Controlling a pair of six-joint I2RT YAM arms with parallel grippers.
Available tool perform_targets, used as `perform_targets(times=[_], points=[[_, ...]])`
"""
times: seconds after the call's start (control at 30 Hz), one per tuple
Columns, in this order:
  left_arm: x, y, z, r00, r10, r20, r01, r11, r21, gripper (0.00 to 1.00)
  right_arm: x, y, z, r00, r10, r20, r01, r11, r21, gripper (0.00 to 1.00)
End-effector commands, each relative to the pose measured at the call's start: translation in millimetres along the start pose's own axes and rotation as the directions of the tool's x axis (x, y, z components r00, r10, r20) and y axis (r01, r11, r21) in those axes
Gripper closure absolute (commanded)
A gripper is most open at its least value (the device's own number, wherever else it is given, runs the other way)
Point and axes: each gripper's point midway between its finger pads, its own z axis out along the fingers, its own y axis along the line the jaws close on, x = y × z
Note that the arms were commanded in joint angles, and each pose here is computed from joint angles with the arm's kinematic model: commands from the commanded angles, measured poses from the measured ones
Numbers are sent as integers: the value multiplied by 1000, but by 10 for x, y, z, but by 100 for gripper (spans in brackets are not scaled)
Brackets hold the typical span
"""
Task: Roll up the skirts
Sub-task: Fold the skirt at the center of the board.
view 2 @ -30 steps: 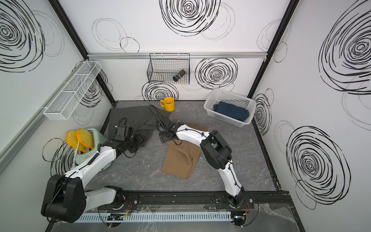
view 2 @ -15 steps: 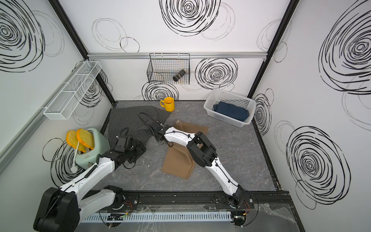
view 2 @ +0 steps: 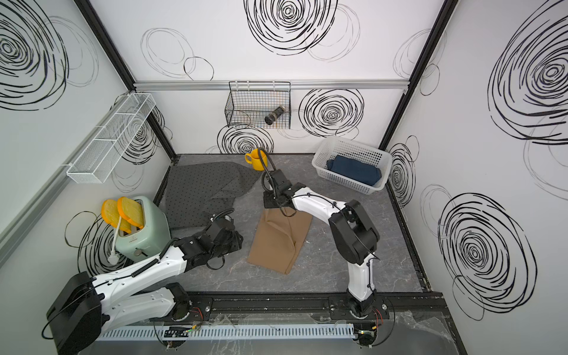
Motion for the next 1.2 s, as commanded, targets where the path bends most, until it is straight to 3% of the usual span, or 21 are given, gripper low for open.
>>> perform_targets(times=[0.0, 0.2, 0.4, 0.53, 0.7, 0.9, 1.0, 1.1, 1.17], points=[[-147, -168, -16, 997, 7, 77, -7, 1000, 10, 58, -119, 31, -180, 997, 72, 37, -65, 986, -155, 91], [-1, -535, 57, 987, 155, 45, -156, 987, 35, 57, -102, -605, -376, 985, 168, 43, -164, 982, -99, 92], [309, -860, 202, 946, 322, -24, -321, 946, 34, 55, -28, -1214, -532, 969, 244, 47, -243, 970, -21, 90], [463, -884, 298, 940, 336, -60, -334, 942, 41, 55, 23, -1509, -588, 957, 283, 60, -283, 959, -6, 86], [591, -932, 323, 936, 339, -95, -333, 940, 71, 54, 83, -1911, -539, 949, 311, 56, -316, 944, 99, 80], [637, -1059, 170, 922, 364, -135, -350, 929, 118, 40, 96, -2364, -615, 922, 379, 75, -386, 894, 229, 63], [622, -1017, 58, 919, 356, -169, -338, 933, 128, 35, 44, -2252, -789, 926, 358, 117, -375, 903, 210, 60], [680, -972, -23, 921, 328, -212, -300, 942, 152, 33, 137, -2033, -960, 930, 327, 170, -354, 921, 163, 44], [762, -1054, -74, 909, 344, -234, -299, 931, 209, 30, 382, -1954, -958, 926, 352, 132, -369, 920, 134, 35]])
